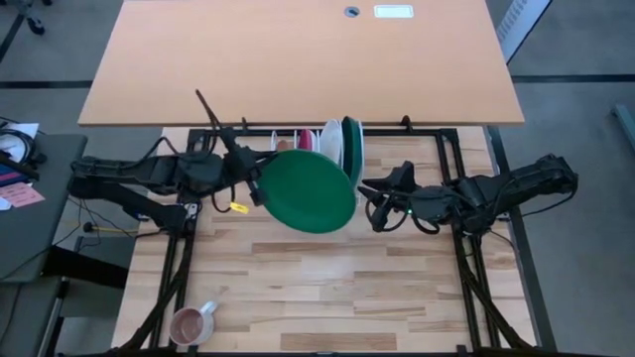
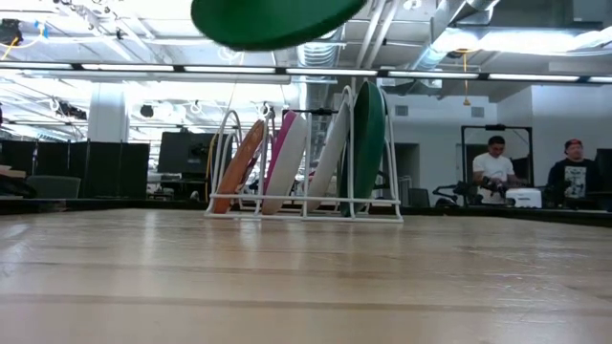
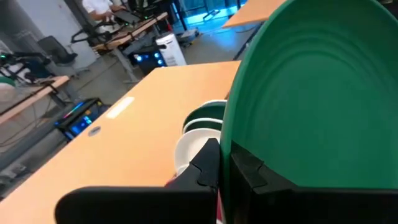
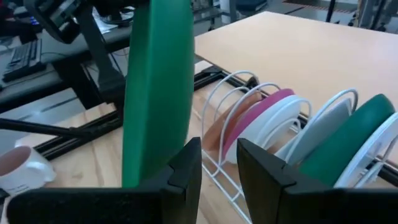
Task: Sort dishes
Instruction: Put the green plate in the dish rack
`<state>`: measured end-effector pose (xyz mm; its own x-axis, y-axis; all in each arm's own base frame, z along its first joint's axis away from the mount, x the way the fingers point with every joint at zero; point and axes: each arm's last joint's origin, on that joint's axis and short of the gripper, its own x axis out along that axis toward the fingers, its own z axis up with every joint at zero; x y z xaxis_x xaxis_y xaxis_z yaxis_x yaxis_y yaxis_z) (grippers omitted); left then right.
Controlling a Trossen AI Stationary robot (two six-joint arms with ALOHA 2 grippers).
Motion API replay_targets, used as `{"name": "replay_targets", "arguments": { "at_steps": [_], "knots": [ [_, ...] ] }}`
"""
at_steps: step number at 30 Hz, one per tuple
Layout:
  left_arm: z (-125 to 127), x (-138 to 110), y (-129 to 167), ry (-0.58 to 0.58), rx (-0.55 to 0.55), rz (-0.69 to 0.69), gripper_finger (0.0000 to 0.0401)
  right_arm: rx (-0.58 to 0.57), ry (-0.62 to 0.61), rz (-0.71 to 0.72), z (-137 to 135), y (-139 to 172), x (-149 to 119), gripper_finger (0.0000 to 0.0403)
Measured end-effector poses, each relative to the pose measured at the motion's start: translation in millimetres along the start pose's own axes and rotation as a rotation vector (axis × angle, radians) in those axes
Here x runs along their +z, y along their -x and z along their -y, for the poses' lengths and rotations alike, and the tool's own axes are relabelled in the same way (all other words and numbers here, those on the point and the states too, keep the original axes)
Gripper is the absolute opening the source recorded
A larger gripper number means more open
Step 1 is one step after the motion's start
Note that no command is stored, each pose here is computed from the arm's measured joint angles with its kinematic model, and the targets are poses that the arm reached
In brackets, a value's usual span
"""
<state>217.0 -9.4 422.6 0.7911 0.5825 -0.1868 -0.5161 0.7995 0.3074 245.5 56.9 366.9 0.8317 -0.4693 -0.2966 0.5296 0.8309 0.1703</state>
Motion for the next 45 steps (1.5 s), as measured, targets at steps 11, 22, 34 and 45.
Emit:
{"name": "replay_targets", "arguments": {
  "at_steps": [11, 22, 34, 45],
  "knots": [
    [8.0, -7.0, 4.0, -0.052, -0.035, -0.041, 0.0, -0.047, 0.049, 0.113, -6.8, 6.0, 7.5, 0.0113],
    [5.5, -7.2, 3.8, -0.073, 0.053, -0.052, 0.0, 0.053, 0.247, 0.141, -27.1, 22.4, 2.7, 0.0195],
    [5.4, -7.6, 4.0, -0.066, 0.052, -0.056, 0.0, 0.079, 0.286, 0.236, -49.4, 11.5, 2.7, 0.0244],
    [6.9, -7.8, 2.6, -0.101, 0.05, -0.059, 0.0, 0.012, 0.481, 0.289, -59.1, -10.8, 0.0, 0.0244]
  ]
}}
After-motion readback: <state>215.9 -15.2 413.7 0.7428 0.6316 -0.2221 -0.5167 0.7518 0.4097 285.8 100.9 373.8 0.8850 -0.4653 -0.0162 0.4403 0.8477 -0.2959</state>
